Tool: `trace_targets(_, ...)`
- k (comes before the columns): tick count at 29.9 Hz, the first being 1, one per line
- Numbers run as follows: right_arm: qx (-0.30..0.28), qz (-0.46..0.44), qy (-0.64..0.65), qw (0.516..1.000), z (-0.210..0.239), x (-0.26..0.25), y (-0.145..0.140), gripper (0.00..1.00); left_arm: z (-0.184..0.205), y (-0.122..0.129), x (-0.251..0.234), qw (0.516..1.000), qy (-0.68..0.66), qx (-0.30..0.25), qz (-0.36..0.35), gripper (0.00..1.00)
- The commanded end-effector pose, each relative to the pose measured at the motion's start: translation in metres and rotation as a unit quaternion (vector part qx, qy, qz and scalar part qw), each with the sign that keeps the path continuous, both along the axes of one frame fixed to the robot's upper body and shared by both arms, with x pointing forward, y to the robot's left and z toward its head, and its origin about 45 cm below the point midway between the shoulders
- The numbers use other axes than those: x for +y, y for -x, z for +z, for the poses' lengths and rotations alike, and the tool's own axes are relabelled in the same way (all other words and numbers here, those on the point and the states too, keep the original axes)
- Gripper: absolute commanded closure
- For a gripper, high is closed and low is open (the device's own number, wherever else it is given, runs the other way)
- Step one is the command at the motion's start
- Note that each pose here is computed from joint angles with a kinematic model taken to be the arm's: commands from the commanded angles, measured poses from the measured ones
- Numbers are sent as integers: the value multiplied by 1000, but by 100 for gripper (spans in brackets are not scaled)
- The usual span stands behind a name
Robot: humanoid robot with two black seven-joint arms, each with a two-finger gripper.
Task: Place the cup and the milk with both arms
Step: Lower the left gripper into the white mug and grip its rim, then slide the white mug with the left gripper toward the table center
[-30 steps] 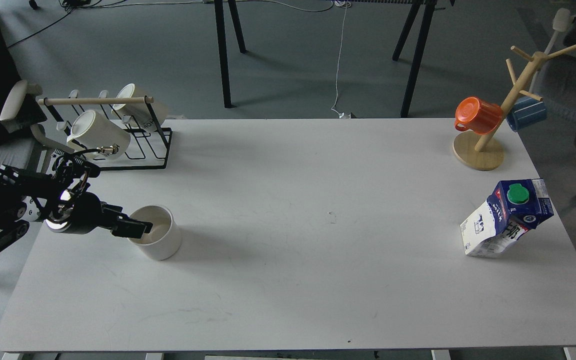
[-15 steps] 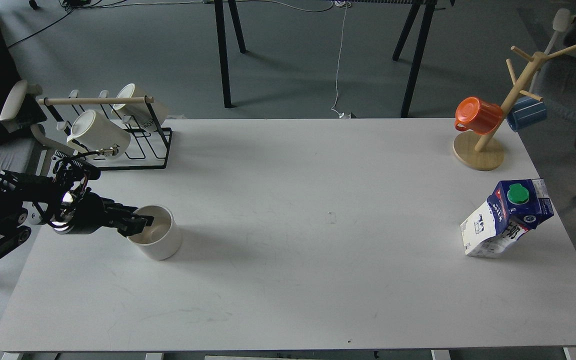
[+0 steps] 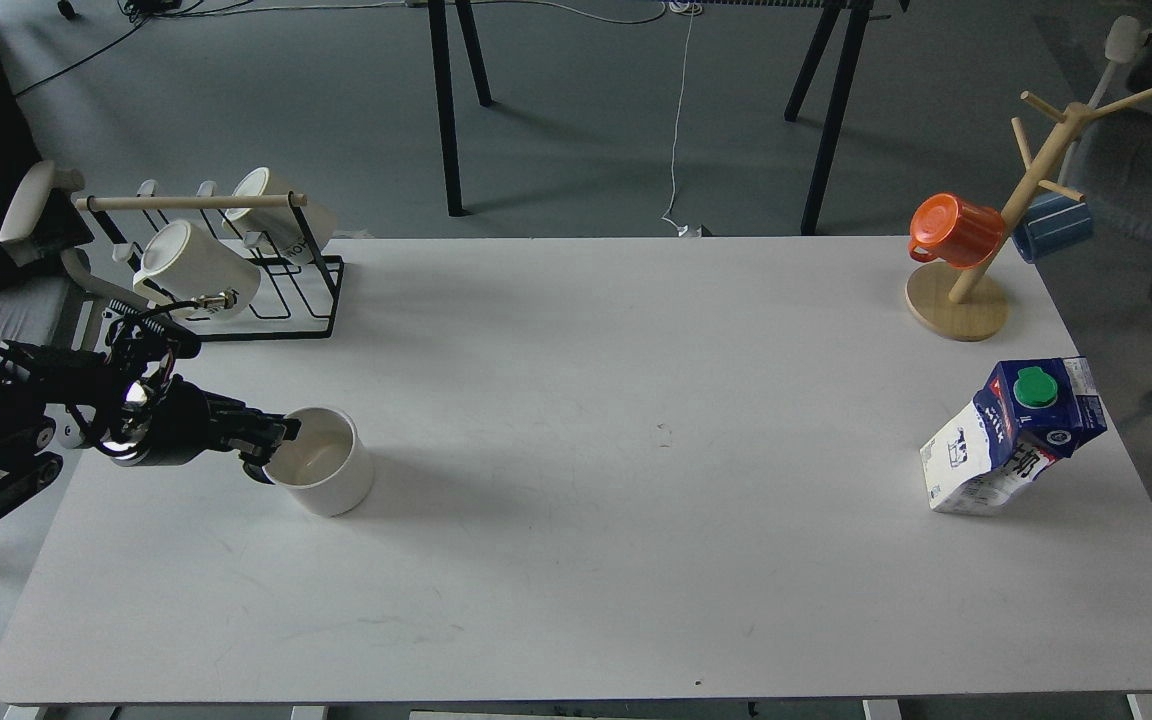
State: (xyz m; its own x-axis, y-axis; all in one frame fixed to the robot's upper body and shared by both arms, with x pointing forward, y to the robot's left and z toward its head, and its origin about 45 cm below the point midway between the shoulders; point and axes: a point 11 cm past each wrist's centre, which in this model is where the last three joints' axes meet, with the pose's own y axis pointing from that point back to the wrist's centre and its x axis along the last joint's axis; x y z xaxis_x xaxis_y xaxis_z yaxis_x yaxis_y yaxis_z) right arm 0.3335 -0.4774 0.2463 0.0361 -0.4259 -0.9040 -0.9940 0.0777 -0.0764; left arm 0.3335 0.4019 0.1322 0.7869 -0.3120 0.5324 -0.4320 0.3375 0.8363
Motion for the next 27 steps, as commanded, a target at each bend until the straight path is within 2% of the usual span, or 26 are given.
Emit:
trace_targets(1, 0, 0, 0, 1000, 0, 0, 0, 2, 8, -5, -6, 1000, 8, -8, -5, 97)
trace_targets(4, 1, 0, 0, 1000, 0, 0, 0, 2, 28, -14, -30, 998, 48, -25, -19, 97)
trace_targets(8, 0, 0, 0, 1000, 0, 0, 0, 2, 69, -40, -60, 994, 67, -68, -56, 96)
trace_targets(13, 0, -4, 2, 1000, 0, -3, 0, 2, 92, -64, -127, 986, 97, -73, -111, 96)
trace_targets(17, 2, -3, 5, 1000, 0, -3, 1, 2, 76, -66, -177, 981, 110, -57, -150, 96)
trace_targets(22, 5, -4, 7, 1000, -1, -5, 3, 2, 26, -53, -235, 975, 90, -21, -203, 96)
trace_targets(27, 5, -4, 7, 1000, -2, -5, 3, 2, 10, -49, -248, 975, 86, -8, -206, 96)
